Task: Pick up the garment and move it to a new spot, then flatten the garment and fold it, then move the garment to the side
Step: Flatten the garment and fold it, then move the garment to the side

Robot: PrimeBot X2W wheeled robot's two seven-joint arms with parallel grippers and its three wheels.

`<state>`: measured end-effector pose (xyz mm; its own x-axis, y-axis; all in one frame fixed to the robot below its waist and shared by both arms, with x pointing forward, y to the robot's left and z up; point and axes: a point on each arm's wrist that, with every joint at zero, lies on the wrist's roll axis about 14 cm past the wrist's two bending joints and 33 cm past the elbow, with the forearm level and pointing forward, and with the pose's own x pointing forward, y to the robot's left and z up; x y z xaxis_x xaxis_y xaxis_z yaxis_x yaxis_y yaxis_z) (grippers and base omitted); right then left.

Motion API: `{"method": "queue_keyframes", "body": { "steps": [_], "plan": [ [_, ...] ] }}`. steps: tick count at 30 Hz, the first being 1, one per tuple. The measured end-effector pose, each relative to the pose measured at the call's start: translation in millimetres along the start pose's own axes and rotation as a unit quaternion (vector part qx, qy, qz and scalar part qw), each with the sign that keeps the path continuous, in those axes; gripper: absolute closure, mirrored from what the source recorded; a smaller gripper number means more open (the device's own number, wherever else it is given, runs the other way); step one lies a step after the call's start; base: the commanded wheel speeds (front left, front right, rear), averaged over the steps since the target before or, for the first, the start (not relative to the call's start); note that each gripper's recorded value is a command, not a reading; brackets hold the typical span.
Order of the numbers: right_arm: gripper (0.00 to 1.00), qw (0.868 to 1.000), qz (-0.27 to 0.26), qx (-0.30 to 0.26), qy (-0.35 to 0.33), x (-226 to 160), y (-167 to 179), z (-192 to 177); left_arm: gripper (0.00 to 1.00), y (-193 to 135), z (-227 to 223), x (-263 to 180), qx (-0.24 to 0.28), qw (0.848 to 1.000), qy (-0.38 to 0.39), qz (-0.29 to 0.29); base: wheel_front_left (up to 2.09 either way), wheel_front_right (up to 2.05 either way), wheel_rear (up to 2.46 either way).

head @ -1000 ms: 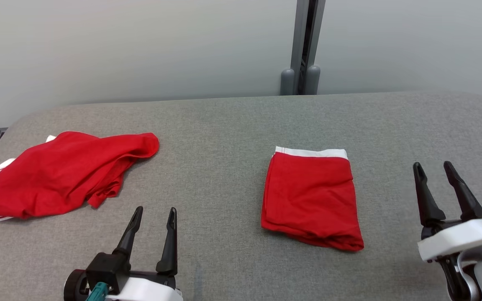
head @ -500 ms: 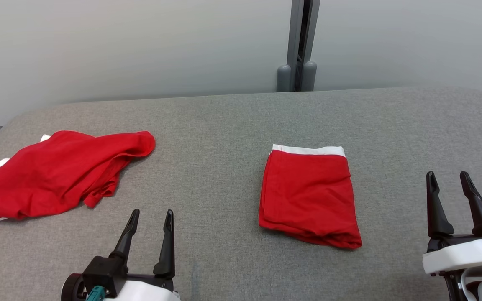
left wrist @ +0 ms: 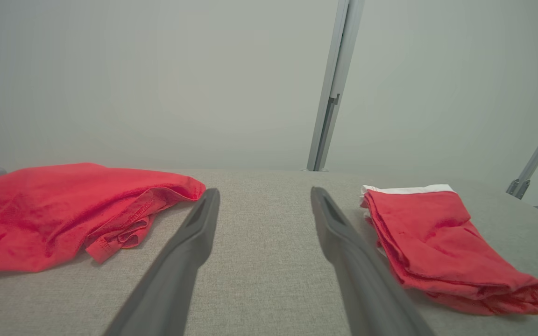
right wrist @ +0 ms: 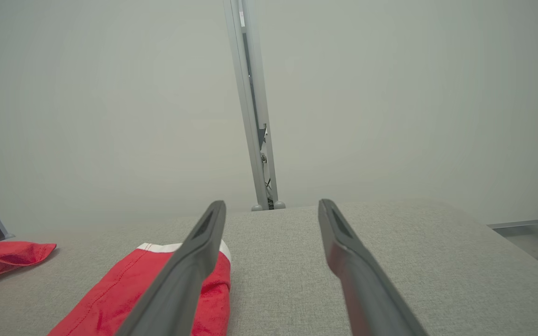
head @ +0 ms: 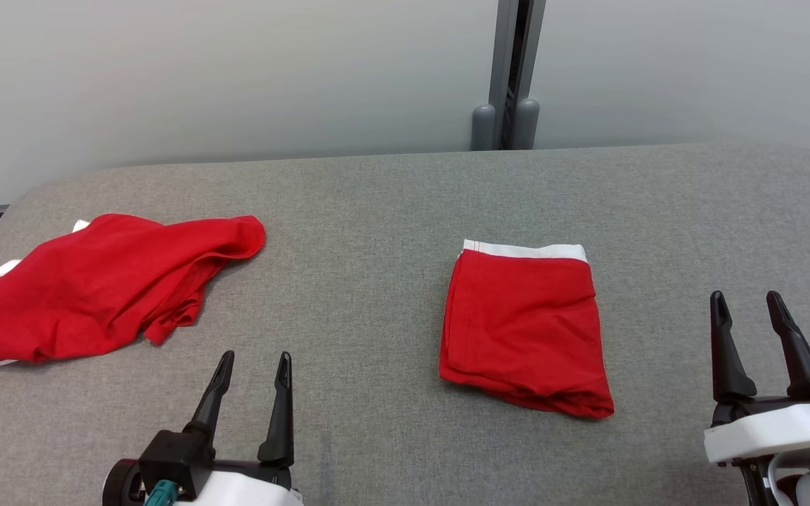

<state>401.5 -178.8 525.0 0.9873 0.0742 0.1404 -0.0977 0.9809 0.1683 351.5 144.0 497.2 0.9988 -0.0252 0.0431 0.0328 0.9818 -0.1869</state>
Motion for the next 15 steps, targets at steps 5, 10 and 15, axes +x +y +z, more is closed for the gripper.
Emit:
{"method": "queue_keyframes", "body": {
  "steps": [5, 10, 15],
  "plan": [
    [0.00, 1.000, 0.000, 0.001, 0.003, -0.3, 0.1, -1.9, 0.00, 0.1, -0.2, 0.0, 0.000, 1.000, 0.000, 0.000, 0.00, 0.00, 0.00],
    [0.00, 1.000, -0.006, 0.011, 0.005, -0.3, -1.5, -4.0, 0.00, 0.0, -0.9, 0.3, 0.000, 1.000, 0.001, 0.000, 0.00, 0.00, 0.00],
    [0.00, 1.000, -0.003, 0.018, 0.022, 0.2, -0.1, -15.6, 0.00, 0.0, -2.0, 2.7, 0.000, 1.000, 0.003, 0.000, 0.00, 0.00, 0.00]
  ]
}}
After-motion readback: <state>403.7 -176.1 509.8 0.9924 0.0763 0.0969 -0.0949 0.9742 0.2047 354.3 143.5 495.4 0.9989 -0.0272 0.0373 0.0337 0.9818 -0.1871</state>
